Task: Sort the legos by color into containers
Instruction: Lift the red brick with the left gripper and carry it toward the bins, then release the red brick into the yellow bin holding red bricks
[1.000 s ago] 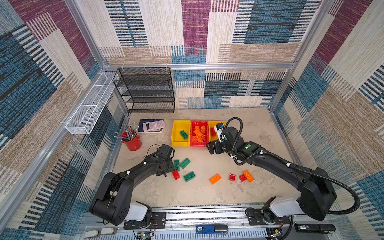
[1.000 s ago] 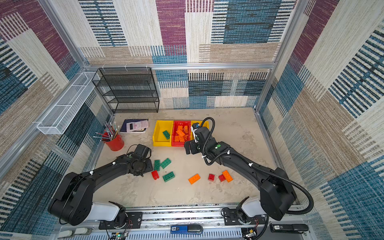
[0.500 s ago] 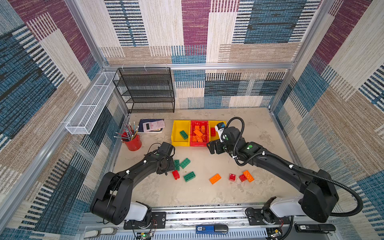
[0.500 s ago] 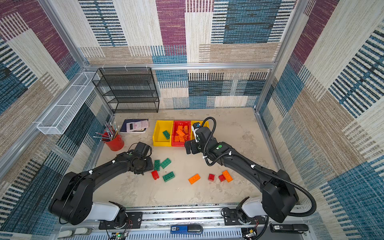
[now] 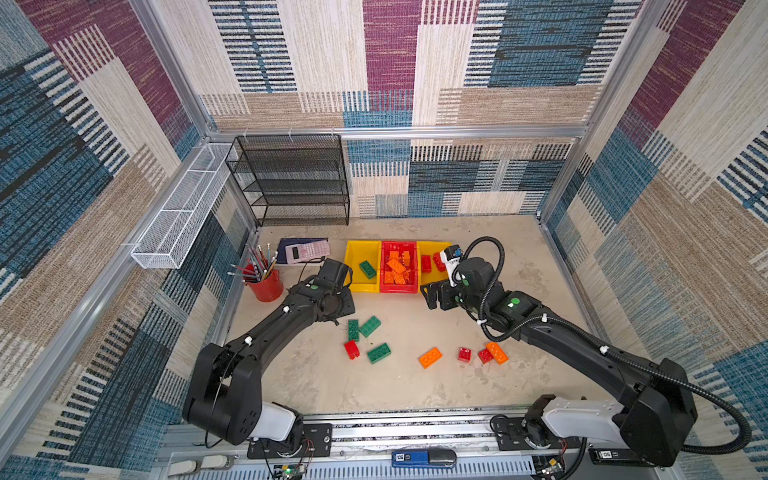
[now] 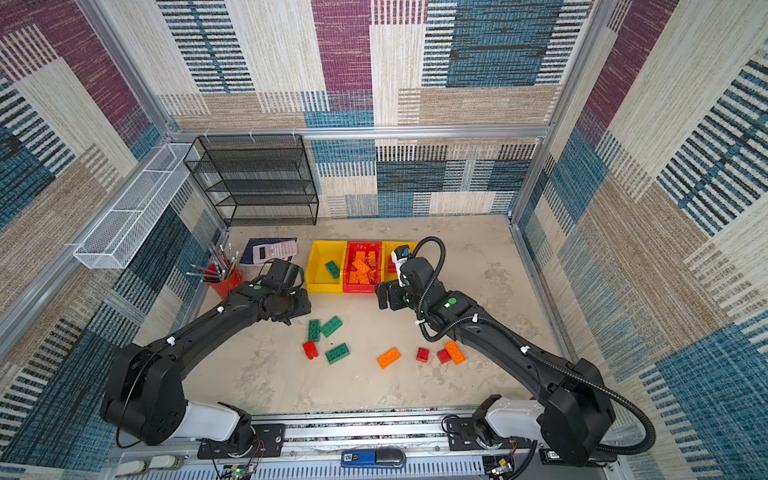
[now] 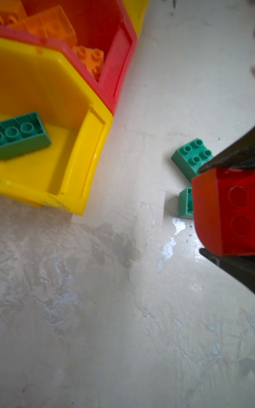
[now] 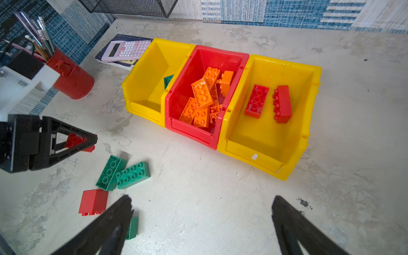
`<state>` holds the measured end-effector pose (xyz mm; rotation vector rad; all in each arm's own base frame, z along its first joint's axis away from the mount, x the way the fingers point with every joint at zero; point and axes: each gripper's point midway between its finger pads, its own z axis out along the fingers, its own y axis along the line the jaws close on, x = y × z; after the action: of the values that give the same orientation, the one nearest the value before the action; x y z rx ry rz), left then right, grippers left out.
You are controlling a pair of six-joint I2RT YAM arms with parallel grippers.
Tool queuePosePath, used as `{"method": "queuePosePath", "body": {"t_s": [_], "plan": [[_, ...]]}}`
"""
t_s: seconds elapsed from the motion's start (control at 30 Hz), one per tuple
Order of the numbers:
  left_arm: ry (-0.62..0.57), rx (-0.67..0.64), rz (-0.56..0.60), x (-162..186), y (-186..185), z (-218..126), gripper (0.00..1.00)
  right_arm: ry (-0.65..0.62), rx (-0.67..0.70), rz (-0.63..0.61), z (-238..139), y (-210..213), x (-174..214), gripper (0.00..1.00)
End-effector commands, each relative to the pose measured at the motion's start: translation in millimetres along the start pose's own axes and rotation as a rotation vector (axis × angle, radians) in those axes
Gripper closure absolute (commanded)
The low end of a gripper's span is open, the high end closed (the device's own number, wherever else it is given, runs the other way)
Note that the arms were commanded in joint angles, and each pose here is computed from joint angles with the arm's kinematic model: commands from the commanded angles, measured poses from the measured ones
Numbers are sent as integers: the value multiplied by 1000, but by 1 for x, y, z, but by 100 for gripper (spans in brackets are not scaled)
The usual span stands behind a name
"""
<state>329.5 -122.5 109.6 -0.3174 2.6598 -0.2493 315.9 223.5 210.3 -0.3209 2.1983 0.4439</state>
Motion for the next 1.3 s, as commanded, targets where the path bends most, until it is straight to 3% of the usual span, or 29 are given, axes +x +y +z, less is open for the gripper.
{"method": "queuePosePath", "body": {"t_s": [0.0, 0.37, 0.73, 1.17, 1.27], "plan": [[-2, 84, 14, -14, -27, -6, 50, -43, 55, 48, -9, -13, -5, 0], [-34, 219, 147, -59, -138, -7, 50, -106, 121, 113, -40, -34, -6, 0], [-33, 335, 297, -85, -255, 28, 49, -171, 135, 132, -78, -42, -13, 0], [-35, 420, 287, -92, -301, 71, 48, -209, 186, 130, -101, -52, -18, 0], [-40, 433, 285, -94, -307, 78, 41, -207, 188, 131, -100, -53, -16, 0]]}}
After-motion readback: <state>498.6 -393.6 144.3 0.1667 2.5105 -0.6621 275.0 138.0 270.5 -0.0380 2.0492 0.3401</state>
